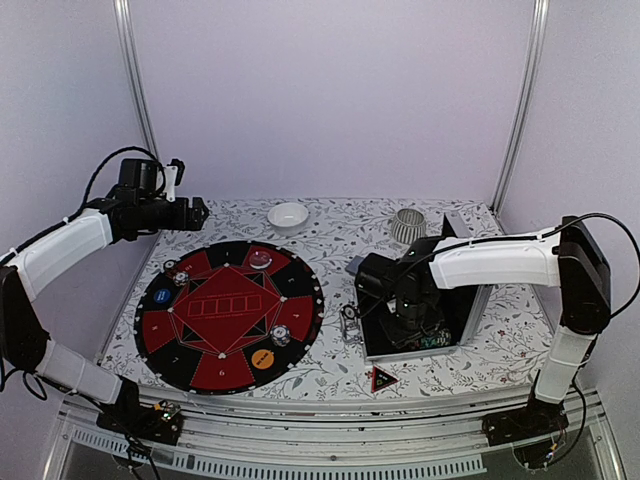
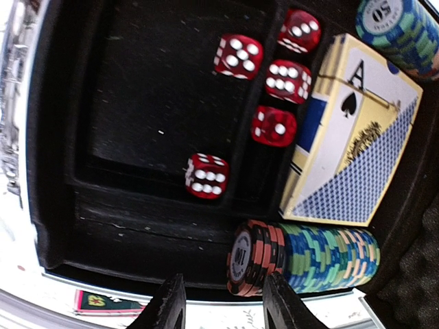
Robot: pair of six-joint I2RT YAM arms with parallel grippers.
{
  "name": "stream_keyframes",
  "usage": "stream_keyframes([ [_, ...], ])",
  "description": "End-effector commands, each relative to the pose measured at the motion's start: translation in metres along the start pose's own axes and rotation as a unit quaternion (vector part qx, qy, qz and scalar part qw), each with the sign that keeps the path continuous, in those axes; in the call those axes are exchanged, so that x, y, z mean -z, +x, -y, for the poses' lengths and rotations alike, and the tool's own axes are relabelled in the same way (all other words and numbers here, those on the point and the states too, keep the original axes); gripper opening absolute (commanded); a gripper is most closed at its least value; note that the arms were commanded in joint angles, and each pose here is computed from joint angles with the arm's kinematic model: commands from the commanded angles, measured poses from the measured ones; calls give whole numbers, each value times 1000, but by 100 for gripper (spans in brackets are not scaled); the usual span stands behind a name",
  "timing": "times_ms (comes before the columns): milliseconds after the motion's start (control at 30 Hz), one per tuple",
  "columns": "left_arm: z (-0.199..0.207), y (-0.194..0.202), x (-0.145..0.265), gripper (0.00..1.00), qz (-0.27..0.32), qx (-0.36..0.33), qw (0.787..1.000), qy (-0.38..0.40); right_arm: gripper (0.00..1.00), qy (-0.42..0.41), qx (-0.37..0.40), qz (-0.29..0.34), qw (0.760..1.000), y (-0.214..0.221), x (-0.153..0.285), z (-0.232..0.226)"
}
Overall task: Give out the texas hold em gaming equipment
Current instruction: Pick up the pile of poker chips from the chip case.
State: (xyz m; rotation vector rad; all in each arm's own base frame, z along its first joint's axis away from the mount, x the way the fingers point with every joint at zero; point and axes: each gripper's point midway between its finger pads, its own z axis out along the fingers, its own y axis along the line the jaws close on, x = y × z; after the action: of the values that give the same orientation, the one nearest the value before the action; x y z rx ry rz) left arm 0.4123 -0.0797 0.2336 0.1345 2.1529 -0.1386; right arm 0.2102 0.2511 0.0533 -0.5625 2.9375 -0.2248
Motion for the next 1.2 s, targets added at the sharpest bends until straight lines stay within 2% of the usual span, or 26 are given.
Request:
stream_keyframes([
  [0, 4, 7, -4, 98, -10, -6, 1000, 6, 40, -36, 3, 6, 999, -3, -2, -16],
  [300, 5, 7, -5, 98, -10, -7, 1000, 8, 40, 13, 0, 0, 1000, 0, -4, 1],
  [1167, 7, 8, -6, 97, -12, -10, 1000, 14, 39, 49, 4, 10, 999, -7, -1, 11],
])
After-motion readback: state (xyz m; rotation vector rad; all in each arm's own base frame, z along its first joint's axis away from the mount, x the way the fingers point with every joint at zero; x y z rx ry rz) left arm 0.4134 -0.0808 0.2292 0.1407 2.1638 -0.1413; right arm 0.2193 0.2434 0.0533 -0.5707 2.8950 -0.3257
